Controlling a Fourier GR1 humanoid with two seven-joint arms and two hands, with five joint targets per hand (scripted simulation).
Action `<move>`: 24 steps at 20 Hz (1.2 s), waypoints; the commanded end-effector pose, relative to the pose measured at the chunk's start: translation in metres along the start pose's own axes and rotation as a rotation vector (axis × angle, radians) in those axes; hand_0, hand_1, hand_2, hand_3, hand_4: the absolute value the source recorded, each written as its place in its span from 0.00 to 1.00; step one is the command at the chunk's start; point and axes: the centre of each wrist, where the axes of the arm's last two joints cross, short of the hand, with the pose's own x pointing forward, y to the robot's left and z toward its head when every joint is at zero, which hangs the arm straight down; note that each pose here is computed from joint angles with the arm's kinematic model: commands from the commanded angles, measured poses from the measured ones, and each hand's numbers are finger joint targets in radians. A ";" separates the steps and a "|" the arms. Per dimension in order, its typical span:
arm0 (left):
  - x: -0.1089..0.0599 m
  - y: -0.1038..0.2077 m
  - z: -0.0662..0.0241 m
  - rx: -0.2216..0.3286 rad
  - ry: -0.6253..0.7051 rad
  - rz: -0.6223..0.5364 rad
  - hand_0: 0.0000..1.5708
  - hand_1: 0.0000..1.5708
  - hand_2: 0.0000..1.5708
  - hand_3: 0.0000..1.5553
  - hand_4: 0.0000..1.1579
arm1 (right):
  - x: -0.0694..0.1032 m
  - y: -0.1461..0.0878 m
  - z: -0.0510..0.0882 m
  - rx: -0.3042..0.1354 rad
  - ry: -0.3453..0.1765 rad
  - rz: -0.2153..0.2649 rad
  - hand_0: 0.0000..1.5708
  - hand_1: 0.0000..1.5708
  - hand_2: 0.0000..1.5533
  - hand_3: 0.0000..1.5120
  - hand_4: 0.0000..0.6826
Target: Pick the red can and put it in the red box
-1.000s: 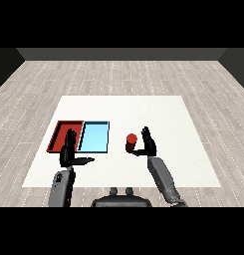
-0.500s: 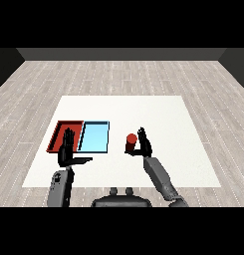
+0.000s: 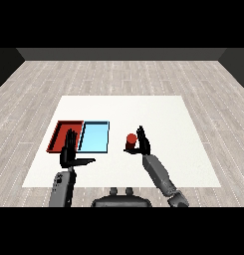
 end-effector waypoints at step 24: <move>0.000 0.019 -0.0083 0.002 -0.014 -0.011 0.00 0.00 0.00 0.00 0.00 | -0.013 0.012 -0.024 0.018 0.050 0.035 0.00 0.00 0.00 0.00 0.00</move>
